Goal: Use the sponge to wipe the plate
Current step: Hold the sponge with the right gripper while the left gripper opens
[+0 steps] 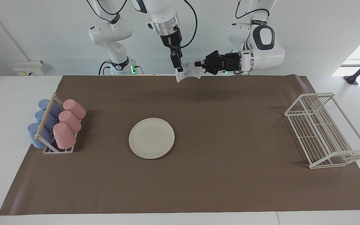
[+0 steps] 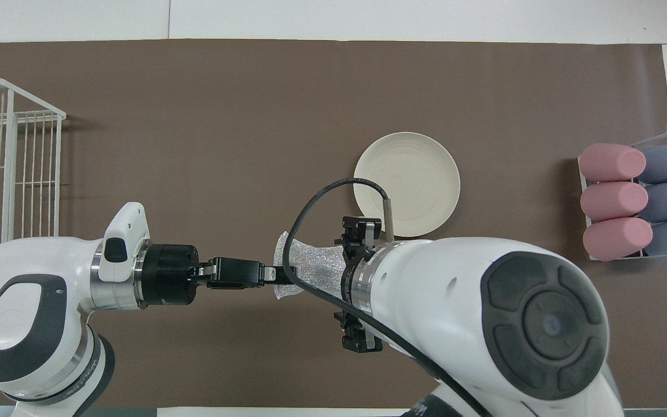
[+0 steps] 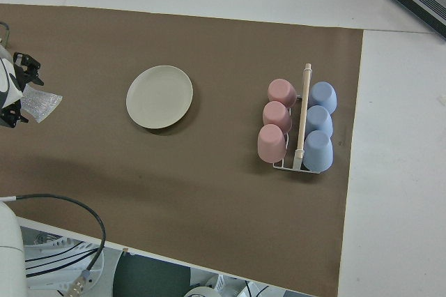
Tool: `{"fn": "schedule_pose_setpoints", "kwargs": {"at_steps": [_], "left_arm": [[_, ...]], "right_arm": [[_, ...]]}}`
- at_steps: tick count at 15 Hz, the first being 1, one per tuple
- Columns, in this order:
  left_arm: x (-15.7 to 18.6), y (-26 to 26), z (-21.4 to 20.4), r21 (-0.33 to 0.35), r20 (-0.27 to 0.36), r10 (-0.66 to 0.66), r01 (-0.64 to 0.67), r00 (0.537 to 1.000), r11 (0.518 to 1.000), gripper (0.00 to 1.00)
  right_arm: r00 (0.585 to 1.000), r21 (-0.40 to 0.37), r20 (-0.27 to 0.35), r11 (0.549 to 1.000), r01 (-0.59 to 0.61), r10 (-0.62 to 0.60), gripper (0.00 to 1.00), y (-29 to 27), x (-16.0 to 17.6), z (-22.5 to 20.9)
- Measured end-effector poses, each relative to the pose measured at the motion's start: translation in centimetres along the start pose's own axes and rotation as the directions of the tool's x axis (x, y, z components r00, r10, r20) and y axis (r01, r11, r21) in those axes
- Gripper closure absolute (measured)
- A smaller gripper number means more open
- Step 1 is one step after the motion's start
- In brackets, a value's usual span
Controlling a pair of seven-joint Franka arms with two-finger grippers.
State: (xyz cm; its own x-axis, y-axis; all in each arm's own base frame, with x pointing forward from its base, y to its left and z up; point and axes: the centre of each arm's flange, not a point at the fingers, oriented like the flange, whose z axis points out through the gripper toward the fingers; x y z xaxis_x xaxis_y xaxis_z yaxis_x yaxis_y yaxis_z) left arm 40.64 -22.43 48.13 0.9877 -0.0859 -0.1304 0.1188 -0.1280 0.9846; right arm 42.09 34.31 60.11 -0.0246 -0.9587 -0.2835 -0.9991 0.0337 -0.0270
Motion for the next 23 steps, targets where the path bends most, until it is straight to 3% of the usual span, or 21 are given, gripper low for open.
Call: {"fn": "schedule_pose_setpoints", "kwargs": {"at_steps": [12, 13, 16, 20, 23], "left_arm": [[0.1, 0.1, -0.4, -0.005, -0.008, 0.000, 0.000, 1.000, 1.000, 0.95], [0.1, 0.1, -0.5, -0.005, -0.008, 0.000, 0.000, 1.000, 1.000, 0.95], [0.1, 0.1, -0.4, -0.007, -0.002, -0.001, 0.001, 1.000, 1.000, 0.95], [-0.1, 0.0, -0.3, -0.011, 0.008, -0.002, 0.003, 1.000, 1.000, 0.95], [-0.1, -0.1, -0.3, -0.011, 0.010, -0.004, 0.004, 1.000, 1.000, 0.95]], "right_arm": [[1.000, 0.051, 0.020, 0.999, 0.016, -0.017, 0.04, 1.7, 0.0, 1.6], [1.000, 0.053, 0.022, 0.998, 0.017, -0.019, 0.09, 1.8, -0.1, 1.7], [0.999, 0.060, 0.027, 0.998, 0.021, -0.022, 0.45, 1.9, -0.3, 1.8], [0.998, 0.070, 0.032, 0.996, 0.046, -0.048, 0.85, 1.8, -0.4, 1.7], [0.998, 0.070, 0.032, 0.996, 0.049, -0.052, 0.89, 1.8, -0.4, 1.7]]}}
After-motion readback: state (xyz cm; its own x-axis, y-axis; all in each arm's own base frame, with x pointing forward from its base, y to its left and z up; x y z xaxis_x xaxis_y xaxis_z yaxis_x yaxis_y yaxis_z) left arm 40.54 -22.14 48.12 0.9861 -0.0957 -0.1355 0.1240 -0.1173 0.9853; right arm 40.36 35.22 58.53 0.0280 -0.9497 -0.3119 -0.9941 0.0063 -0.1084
